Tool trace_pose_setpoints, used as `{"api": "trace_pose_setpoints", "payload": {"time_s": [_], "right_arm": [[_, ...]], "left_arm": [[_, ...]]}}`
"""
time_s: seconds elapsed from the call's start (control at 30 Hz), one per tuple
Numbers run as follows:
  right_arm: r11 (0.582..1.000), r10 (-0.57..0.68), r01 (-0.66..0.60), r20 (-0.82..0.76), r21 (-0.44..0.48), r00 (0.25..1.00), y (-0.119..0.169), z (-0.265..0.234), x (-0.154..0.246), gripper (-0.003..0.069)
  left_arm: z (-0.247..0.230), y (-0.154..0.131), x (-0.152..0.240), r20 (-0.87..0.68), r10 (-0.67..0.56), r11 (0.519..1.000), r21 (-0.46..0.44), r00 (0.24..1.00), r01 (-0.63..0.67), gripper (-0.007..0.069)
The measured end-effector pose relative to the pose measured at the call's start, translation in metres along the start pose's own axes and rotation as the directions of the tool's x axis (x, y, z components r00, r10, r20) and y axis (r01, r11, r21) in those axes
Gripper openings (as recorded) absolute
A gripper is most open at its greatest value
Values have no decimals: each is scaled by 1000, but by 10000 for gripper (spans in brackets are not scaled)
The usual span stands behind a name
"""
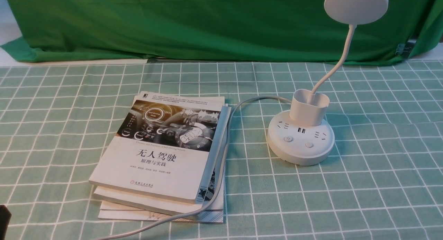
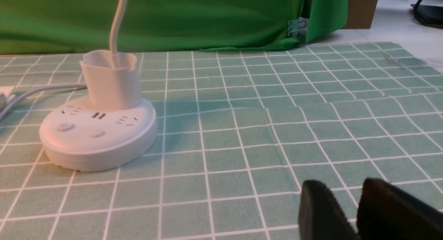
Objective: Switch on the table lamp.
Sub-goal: 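Press the button on the base of the white desk lamp with the right gripper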
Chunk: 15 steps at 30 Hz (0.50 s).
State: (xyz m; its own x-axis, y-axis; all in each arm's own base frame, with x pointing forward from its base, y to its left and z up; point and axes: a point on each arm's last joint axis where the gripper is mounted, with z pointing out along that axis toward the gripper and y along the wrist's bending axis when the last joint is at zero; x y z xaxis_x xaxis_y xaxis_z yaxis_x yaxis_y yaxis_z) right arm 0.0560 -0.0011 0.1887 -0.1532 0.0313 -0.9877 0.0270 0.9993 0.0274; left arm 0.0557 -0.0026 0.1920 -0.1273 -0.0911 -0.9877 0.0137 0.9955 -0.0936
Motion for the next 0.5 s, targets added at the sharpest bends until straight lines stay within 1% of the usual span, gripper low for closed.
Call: {"api": "trace_pose_setpoints", "payload": {"time_s": [0.2, 0.27, 0.33, 0.37, 0.43, 0.47, 0.5], "right_arm": [[1000, 8, -8, 0, 0, 1000, 0, 0, 0, 238], [1000, 31, -31, 0, 0, 1000, 0, 0, 0, 238], [995, 98, -98, 0, -1, 995, 0, 0, 0, 238], [994, 107, -107, 0, -2, 994, 0, 0, 0, 238], [964, 266, -266, -2, -8, 964, 1, 0, 0, 238], [929, 370, -370, -5, -13, 929, 1, 0, 0, 238], [912, 411, -411, -6, -14, 912, 1, 0, 0, 238]], "left_arm": [[0, 1, 0, -1, 53, 999, -11, 999, -53, 21], [0, 1, 0, -1, 71, 997, -15, 997, -71, 21], [0, 2, 0, -2, 77, 997, -16, 997, -77, 21], [0, 2, 0, -2, 78, 997, -17, 997, -78, 21], [0, 2, 0, -2, 82, 996, -18, 997, -82, 21], [0, 2, 0, -2, 83, 996, -18, 997, -83, 21], [0, 2, 0, -2, 83, 996, -18, 997, -83, 21]]}}
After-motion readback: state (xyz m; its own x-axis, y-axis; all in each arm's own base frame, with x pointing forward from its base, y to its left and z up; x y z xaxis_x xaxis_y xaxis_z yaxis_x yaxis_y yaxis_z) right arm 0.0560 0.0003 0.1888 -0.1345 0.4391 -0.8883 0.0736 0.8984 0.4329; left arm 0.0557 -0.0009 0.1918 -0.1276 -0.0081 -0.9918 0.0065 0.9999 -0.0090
